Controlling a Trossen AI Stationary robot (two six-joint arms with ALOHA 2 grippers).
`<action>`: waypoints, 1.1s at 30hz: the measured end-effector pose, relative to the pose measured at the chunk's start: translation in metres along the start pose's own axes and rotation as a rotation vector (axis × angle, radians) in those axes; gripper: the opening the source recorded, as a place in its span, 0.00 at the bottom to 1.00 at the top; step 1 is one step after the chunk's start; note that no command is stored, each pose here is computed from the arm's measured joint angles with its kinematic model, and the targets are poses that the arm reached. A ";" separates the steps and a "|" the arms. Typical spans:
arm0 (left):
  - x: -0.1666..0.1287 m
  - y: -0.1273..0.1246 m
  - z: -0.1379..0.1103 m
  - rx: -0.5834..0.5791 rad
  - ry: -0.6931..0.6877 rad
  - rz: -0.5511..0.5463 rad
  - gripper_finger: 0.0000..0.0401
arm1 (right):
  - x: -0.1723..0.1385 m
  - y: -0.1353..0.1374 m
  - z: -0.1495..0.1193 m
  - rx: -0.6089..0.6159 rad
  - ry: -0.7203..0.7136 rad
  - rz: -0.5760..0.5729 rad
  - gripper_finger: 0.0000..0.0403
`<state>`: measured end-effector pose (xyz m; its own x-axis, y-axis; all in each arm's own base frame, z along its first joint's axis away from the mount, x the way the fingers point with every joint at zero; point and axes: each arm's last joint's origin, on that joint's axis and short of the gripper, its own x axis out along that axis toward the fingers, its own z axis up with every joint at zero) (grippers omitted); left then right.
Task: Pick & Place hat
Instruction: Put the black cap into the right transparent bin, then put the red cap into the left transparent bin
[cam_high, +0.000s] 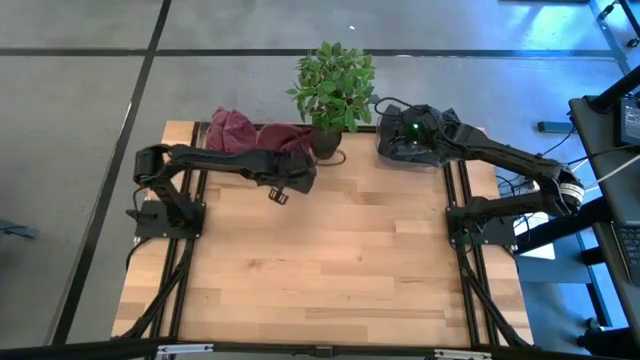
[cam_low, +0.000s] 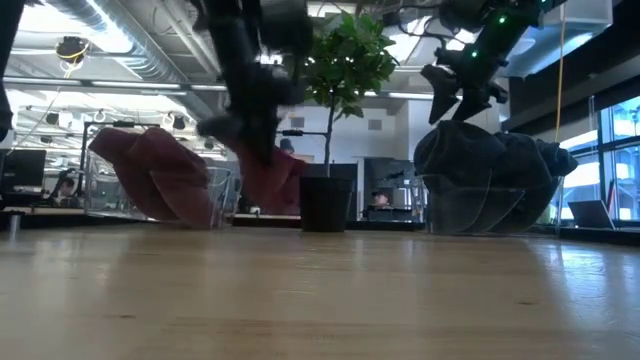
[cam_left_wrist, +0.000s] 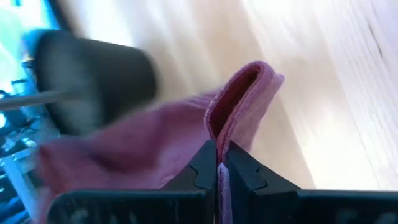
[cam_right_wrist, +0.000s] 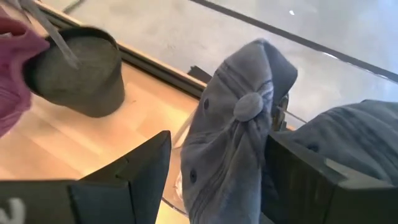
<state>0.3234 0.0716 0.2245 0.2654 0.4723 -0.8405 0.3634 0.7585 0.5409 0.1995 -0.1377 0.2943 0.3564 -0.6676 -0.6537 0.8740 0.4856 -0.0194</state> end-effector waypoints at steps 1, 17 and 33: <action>-0.009 0.006 0.000 -0.029 -0.026 0.021 0.02 | -0.003 -0.001 0.001 0.004 -0.010 0.012 0.64; -0.170 0.067 -0.037 -0.566 -0.672 0.095 0.02 | -0.074 0.025 0.018 -0.375 -0.395 0.710 0.64; -0.213 0.069 -0.045 -0.660 -1.153 -0.317 0.02 | -0.102 0.080 0.018 -0.613 -0.742 1.037 0.64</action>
<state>0.2516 0.0434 0.4394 0.9566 -0.1535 -0.2475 0.1439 0.9880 -0.0565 0.2385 -0.0408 0.3731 0.9950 0.0940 -0.0339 -0.0993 0.9683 -0.2290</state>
